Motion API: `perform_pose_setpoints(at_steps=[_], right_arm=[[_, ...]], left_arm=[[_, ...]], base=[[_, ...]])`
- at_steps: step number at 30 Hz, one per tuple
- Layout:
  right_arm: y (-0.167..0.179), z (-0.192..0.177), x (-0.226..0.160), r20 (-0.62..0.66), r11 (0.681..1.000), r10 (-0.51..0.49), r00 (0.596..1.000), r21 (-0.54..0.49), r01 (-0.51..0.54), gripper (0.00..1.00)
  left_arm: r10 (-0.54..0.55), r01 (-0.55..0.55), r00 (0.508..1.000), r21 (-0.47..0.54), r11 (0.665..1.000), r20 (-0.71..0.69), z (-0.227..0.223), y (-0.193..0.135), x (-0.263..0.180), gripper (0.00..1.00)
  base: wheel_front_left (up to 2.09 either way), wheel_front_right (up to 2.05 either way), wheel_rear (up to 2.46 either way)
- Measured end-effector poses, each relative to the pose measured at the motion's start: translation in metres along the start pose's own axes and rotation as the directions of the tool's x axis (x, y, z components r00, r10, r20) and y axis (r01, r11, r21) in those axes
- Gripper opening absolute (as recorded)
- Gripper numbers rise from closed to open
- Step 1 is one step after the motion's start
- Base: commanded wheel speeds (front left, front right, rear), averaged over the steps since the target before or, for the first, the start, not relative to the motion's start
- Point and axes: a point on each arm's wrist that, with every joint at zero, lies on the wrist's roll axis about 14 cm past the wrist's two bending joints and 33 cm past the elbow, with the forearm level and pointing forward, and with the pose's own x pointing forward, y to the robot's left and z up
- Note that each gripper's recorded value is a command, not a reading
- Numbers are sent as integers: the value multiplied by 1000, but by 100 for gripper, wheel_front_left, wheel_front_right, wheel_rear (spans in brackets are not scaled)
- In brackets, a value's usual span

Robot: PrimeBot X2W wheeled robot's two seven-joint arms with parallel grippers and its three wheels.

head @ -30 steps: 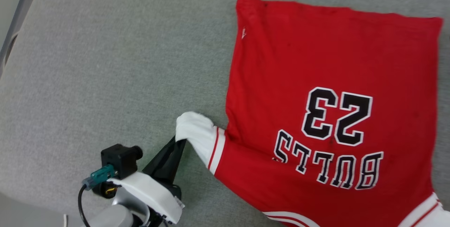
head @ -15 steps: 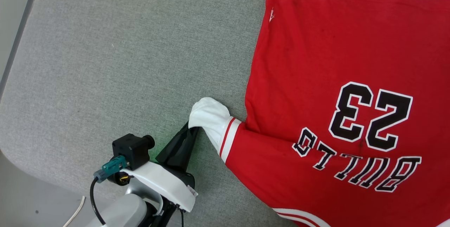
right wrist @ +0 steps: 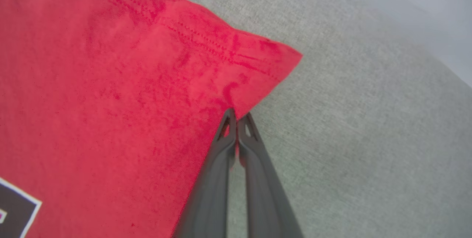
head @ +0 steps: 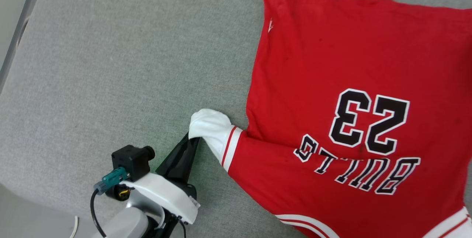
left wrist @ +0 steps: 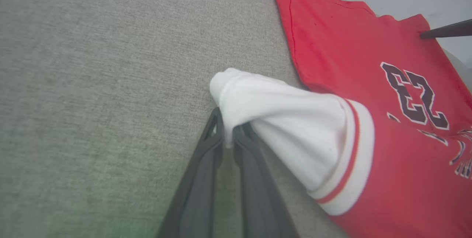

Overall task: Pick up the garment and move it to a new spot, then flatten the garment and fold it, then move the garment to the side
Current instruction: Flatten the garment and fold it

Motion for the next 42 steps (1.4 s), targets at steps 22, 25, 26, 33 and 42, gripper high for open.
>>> perform_pose_setpoints(at_steps=[22, 25, 26, 33, 42], right_arm=[[-14, -118, -134, 146, 989, -56, 988, 140, 35, 0], [-4, -157, -144, 98, 979, -52, 994, 201, 32, 0], [1, -170, -146, 81, 975, -49, 996, 220, 30, 0], [35, -254, -155, -72, 939, -9, 997, 343, 33, 0], [72, -302, -147, -163, 893, 68, 984, 450, 13, 0]], left_arm=[[-60, 60, 998, 1, 998, 34, 10, -21, -31, 0], [-69, 69, 997, -2, 998, 31, 8, -25, -34, 0], [-72, 72, 997, -2, 997, 32, 8, -26, -35, 0], [-86, 86, 996, 11, 996, 35, 11, -28, -35, 0], [-84, 84, 996, 16, 996, 24, 7, -27, -34, 0]], base=[[0, 0, 0], [0, 0, 0], [0, 0, 0], [0, 0, 0], [0, 0, 0]])
